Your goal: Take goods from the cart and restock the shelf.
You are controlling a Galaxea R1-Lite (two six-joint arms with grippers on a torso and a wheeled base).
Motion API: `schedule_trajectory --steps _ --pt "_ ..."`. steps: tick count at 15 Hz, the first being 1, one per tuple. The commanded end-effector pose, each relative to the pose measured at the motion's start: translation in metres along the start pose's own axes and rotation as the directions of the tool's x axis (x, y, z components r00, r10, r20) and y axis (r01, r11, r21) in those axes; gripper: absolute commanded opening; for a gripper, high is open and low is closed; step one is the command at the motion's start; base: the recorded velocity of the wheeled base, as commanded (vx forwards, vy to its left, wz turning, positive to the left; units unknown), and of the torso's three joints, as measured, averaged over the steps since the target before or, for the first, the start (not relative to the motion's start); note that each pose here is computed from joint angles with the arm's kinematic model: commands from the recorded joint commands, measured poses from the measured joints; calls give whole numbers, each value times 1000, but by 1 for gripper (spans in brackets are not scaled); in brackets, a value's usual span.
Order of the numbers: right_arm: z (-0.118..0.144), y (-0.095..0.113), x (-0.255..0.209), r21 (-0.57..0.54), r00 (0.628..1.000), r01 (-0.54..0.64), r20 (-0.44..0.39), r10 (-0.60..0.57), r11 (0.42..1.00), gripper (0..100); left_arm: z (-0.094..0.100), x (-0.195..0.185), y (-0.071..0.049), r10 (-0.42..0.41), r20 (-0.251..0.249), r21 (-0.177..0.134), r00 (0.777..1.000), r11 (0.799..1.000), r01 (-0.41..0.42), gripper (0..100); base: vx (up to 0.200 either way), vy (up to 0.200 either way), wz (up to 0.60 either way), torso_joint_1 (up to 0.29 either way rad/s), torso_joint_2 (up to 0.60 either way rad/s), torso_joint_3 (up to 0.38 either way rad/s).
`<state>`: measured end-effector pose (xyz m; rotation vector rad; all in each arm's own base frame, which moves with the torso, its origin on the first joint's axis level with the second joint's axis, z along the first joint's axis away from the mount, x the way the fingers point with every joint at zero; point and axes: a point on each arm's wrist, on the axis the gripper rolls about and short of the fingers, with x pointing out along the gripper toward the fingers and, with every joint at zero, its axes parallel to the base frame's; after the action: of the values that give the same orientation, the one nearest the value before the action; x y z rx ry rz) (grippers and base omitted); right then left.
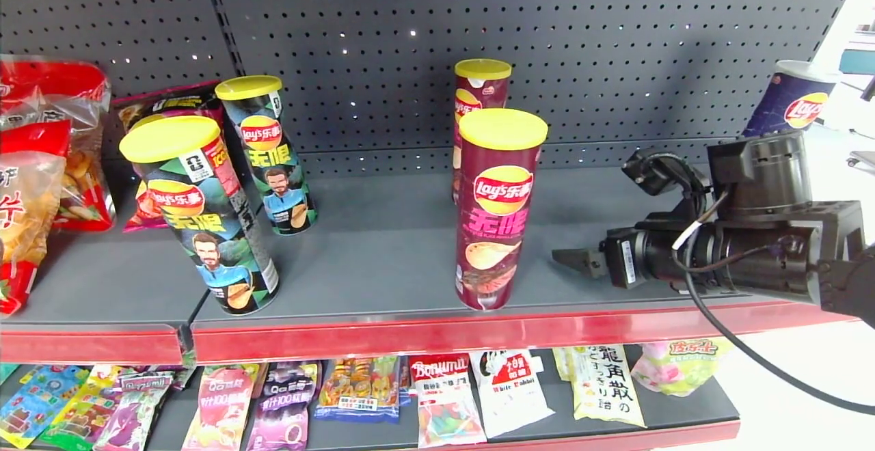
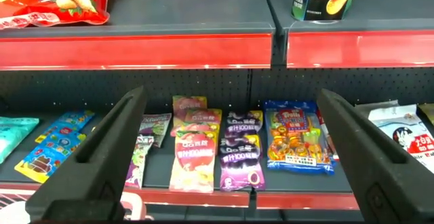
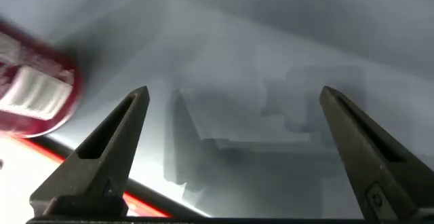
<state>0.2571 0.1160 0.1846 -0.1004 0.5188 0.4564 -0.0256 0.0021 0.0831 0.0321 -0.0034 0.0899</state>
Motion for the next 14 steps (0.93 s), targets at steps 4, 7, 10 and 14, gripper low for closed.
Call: schedule_trajectory --steps 4,7,10,14 --pt "-3 16 4 -28 999 -47 -18 47 998 100 0 0 0 -2 1 1 1000 1000 2 100 0 0 0 0 0 0" --pt "-3 23 7 -40 997 -67 -25 66 997 100 0 0 0 -4 1 1 1000 1000 4 100 0 0 0 0 0 0" --pt "-5 27 9 -48 997 -78 -34 76 996 100 0 0 0 -7 0 1 1000 1000 7 100 0 0 0 0 0 0" --pt "-3 29 14 -53 996 -83 -36 81 995 100 0 0 0 -7 1 0 1000 1000 7 100 0 0 0 0 0 0"
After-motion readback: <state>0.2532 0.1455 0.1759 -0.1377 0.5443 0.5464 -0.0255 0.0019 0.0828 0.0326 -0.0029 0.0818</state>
